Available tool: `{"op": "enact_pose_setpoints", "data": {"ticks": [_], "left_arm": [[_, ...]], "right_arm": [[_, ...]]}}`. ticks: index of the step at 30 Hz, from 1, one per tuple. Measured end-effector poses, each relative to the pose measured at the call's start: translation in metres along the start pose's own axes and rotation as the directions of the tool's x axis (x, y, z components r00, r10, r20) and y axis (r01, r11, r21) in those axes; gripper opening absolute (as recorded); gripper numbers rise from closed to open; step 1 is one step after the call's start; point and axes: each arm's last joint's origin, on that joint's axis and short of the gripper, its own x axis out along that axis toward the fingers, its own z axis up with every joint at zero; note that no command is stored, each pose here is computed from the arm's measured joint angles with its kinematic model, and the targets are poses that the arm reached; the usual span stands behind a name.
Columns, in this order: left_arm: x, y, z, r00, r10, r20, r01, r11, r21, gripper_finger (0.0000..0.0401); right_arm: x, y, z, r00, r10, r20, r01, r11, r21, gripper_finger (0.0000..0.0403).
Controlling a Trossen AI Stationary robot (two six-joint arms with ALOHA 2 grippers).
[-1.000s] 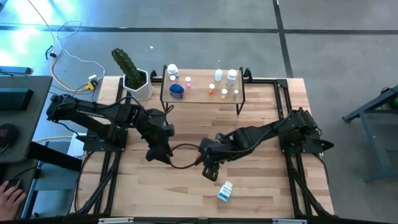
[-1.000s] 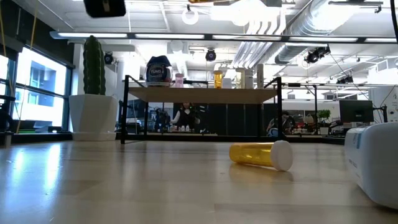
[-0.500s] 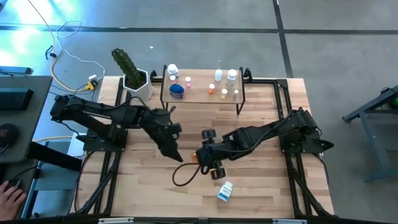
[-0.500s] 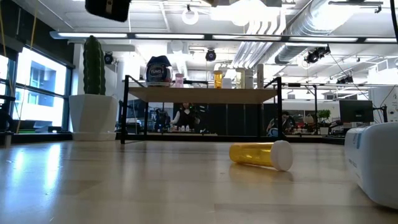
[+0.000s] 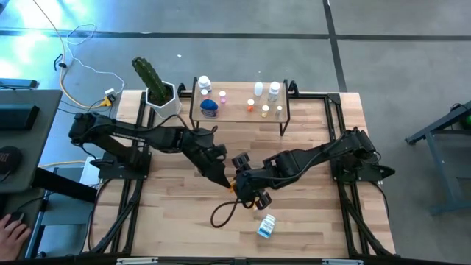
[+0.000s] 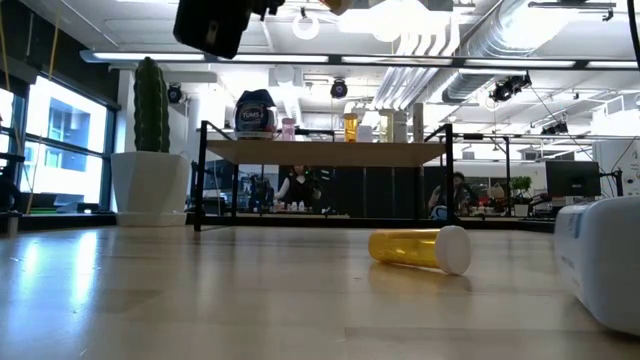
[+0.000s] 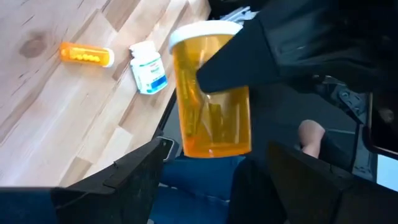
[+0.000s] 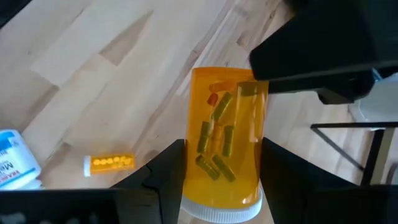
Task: Pick and place medicine bottles onto shelf by color
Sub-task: Put the orange large pill bottle on the shelf
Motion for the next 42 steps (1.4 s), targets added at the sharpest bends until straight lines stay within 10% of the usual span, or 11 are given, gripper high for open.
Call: {"op": "enact_pose_setpoints", "data": {"ticks": [42], "left_arm": [[-0.0003, -0.0010, 0.0009, 0.999, 0.007, 0.043, -0.005, 0.999, -0.035, 0.0173]], "right_arm": [[0.0007, -0.0076, 0.0047, 0.992, -0.119, 0.028, 0.119, 0.993, 0.013, 0.0165]]}}
